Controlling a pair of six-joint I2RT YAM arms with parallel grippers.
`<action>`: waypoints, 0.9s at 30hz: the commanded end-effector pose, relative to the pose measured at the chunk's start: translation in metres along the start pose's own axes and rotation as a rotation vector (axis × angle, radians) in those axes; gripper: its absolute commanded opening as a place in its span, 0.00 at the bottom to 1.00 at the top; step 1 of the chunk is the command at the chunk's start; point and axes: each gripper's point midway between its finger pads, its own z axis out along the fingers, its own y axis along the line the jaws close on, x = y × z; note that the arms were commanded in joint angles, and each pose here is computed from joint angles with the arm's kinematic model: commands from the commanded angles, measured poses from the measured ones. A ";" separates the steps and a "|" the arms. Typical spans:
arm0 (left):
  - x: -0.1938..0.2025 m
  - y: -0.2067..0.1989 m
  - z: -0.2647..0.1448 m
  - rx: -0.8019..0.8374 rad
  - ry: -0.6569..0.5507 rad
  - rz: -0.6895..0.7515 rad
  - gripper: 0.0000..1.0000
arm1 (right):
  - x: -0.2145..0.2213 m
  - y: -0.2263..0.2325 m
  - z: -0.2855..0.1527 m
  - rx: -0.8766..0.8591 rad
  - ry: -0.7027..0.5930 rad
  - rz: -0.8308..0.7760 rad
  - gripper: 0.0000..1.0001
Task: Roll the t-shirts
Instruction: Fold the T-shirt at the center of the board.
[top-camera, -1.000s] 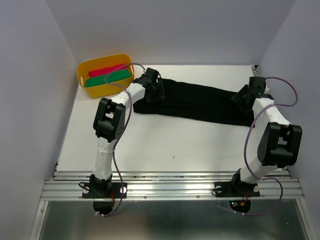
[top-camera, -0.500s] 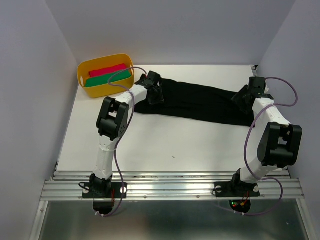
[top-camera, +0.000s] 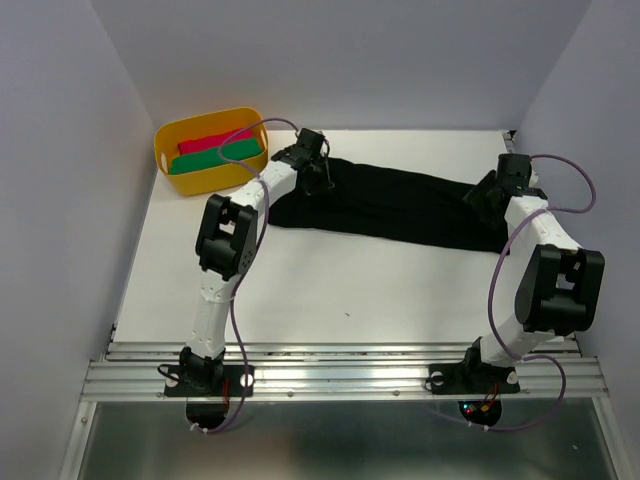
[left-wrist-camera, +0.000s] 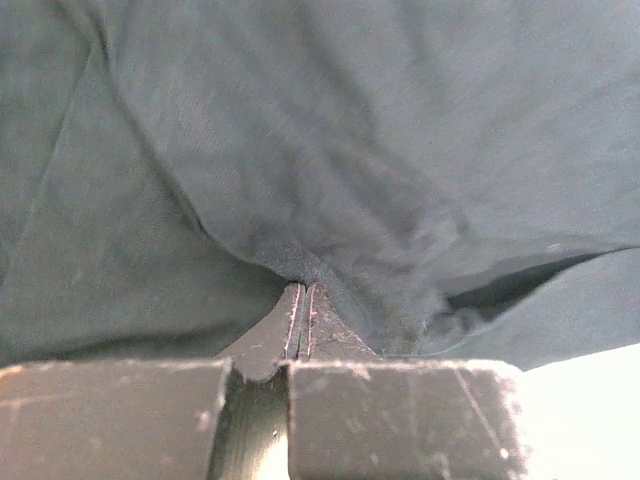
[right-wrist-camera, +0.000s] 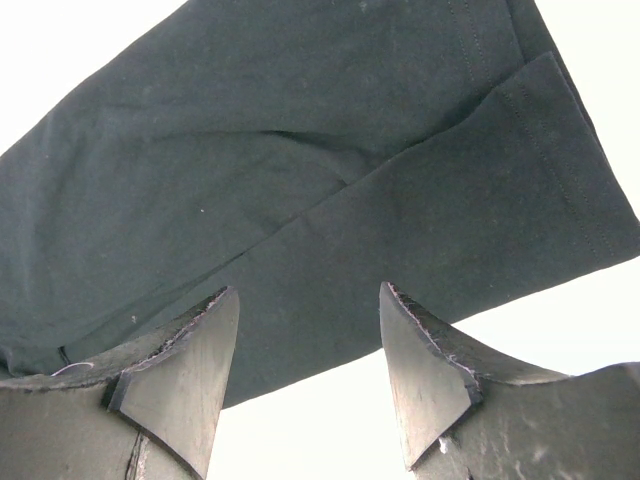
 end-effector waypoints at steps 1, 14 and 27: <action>-0.030 -0.031 -0.007 0.083 -0.071 0.029 0.00 | -0.022 0.007 -0.010 -0.009 -0.061 -0.011 0.64; -0.063 -0.100 0.023 0.261 -0.194 0.129 0.36 | -0.005 -0.002 -0.006 0.005 -0.013 -0.024 0.64; -0.102 -0.130 -0.035 0.250 -0.375 0.241 0.81 | -0.001 -0.001 -0.010 -0.011 0.002 -0.034 0.64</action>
